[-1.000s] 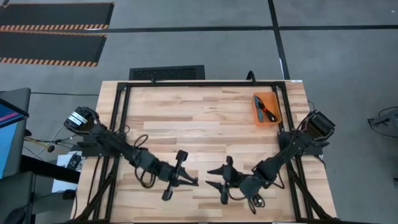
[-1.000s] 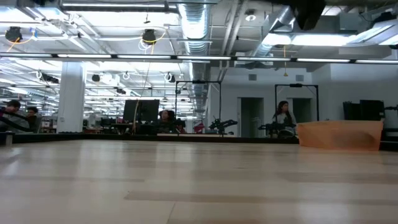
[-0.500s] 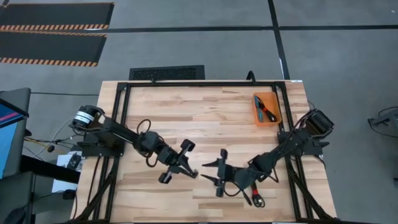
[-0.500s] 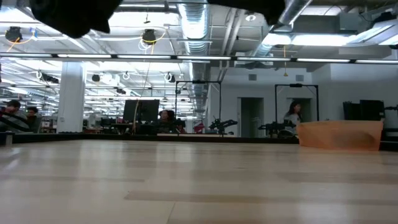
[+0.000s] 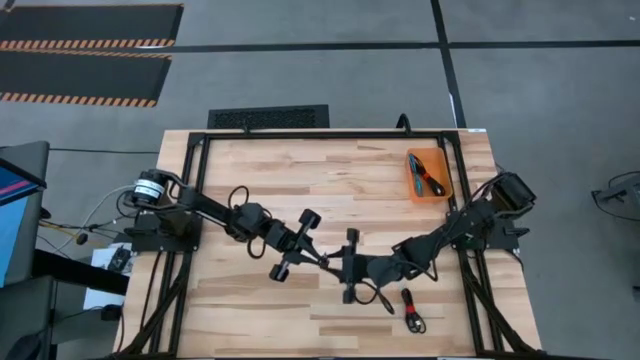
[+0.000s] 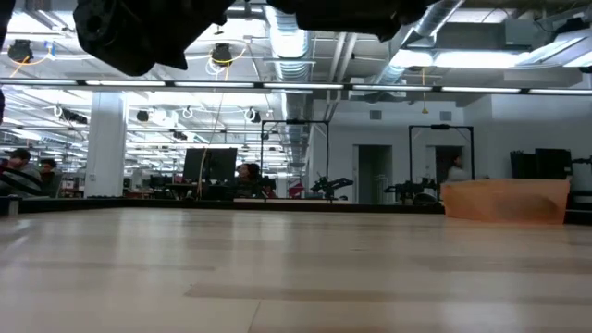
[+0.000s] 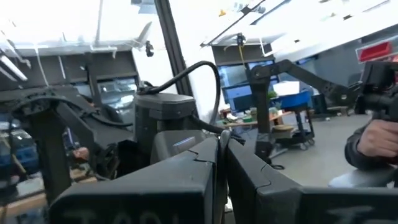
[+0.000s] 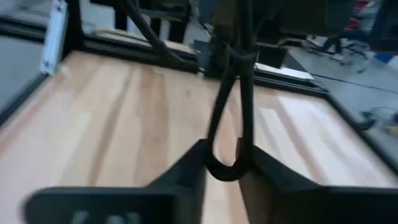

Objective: Pick and place USB-C Cables
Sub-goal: Put the left black charger cable into the orange bin

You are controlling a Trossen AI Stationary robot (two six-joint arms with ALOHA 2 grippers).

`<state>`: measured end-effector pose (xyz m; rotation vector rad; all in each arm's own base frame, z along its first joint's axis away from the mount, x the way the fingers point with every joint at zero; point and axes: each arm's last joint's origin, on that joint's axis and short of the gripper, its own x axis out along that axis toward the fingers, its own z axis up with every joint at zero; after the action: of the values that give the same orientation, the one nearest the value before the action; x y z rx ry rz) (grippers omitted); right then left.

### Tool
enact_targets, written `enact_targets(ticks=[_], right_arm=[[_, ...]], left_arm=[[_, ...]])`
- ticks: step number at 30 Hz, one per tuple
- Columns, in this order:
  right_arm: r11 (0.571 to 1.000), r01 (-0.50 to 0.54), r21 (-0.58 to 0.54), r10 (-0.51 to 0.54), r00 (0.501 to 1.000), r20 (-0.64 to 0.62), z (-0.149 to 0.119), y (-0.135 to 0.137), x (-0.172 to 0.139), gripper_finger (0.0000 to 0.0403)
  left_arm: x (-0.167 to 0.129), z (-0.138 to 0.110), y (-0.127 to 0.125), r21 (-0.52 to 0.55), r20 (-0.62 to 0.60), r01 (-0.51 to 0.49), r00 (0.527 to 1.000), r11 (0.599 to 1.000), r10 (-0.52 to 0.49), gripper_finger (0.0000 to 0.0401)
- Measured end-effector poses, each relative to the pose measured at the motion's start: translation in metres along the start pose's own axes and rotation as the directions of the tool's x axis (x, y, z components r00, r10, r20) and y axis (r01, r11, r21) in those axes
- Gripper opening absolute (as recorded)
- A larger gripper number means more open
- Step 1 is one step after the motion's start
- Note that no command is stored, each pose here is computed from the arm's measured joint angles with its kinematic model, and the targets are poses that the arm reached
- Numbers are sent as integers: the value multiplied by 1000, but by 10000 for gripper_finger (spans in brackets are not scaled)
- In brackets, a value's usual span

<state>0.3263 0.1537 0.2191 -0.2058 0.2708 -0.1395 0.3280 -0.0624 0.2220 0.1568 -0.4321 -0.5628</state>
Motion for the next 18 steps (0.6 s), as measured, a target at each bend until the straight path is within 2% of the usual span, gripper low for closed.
enact_targets(ticks=[4, 6, 13, 15, 18], right_arm=[[999, 19, -38, -20, 999, -29, 6, -8, -9, 41], [999, 21, -48, -23, 999, -42, 10, -12, -15, 16], [993, 78, -88, -88, 990, -108, 10, -23, -24, 24], [990, 105, -94, -119, 981, -155, 5, -28, -21, 13], [986, 151, -63, -162, 960, -227, 0, -42, -21, 13]], left_arm=[[-2, 0, 6, 36, -8, -20, 1000, 999, 20, 5], [-3, 0, 9, 42, -8, -35, 999, 998, 36, 5], [-10, -4, 26, 78, -55, -215, 974, 973, 220, 5], [-13, -7, 31, 113, -96, -290, 949, 950, 301, 6], [-19, -13, 41, 137, -152, -422, 885, 896, 440, 24]])
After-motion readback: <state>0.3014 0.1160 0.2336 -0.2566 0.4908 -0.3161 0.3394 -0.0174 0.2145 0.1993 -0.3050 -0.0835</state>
